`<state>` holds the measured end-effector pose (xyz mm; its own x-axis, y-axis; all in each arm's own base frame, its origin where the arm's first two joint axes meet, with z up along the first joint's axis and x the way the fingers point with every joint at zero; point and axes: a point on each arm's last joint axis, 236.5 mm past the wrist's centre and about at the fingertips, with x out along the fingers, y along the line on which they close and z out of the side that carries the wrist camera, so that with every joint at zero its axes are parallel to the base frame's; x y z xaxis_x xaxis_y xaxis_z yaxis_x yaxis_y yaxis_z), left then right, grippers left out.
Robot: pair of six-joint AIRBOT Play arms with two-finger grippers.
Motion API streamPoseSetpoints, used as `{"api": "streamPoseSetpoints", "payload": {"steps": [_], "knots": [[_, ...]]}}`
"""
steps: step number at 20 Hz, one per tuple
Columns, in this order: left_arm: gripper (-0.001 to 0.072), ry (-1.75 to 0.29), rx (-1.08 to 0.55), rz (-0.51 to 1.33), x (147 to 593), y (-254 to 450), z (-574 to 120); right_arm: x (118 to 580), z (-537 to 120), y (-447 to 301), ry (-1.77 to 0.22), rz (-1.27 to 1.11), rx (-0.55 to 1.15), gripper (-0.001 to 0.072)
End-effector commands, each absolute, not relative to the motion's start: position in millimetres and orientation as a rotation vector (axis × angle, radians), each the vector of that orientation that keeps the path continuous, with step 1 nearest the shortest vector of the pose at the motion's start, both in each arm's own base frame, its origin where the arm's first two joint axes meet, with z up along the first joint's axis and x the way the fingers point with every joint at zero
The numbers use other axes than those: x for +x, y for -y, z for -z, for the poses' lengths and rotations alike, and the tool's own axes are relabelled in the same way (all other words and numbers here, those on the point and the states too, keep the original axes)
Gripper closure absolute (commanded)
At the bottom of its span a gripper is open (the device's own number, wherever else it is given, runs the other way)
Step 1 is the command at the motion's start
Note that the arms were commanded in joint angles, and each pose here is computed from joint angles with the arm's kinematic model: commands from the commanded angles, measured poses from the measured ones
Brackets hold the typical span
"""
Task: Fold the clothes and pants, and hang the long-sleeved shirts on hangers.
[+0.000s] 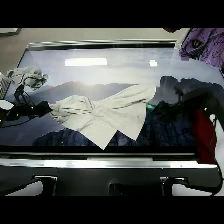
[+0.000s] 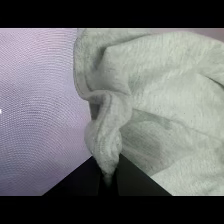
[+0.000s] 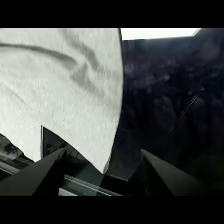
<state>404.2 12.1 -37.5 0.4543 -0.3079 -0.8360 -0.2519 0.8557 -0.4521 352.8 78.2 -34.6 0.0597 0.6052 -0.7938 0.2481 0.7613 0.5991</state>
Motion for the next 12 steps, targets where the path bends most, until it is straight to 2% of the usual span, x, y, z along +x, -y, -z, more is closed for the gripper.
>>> {"api": "streamPoseSetpoints", "payload": {"steps": [1,5,10,11,12], "knots": [[0.0683,-1.133,-0.577,0.044,400.7,-10.3,38.5,302.7,71.6,-123.9,-1.593,-0.344,0.753,0.0173],[0.0683,-1.133,-0.577,0.044,400.7,-10.3,38.5,284.3,98.7,-144.3,-1.623,-0.302,0.725,0.0172],[0.0683,-1.133,-0.577,0.044,400.6,-10.3,38.5,293.8,104.5,-160.0,-1.573,-0.276,0.713,0.0176],[0.0683,-1.133,-0.577,0.044,400.6,-10.3,38.5,297.0,105.0,-164.8,-1.557,-0.273,0.711,0.0194],[0.0683,-1.133,-0.577,0.044,400.7,-10.3,38.5,299.0,105.4,-169.7,-1.544,-0.276,0.703,0.0279]]}}
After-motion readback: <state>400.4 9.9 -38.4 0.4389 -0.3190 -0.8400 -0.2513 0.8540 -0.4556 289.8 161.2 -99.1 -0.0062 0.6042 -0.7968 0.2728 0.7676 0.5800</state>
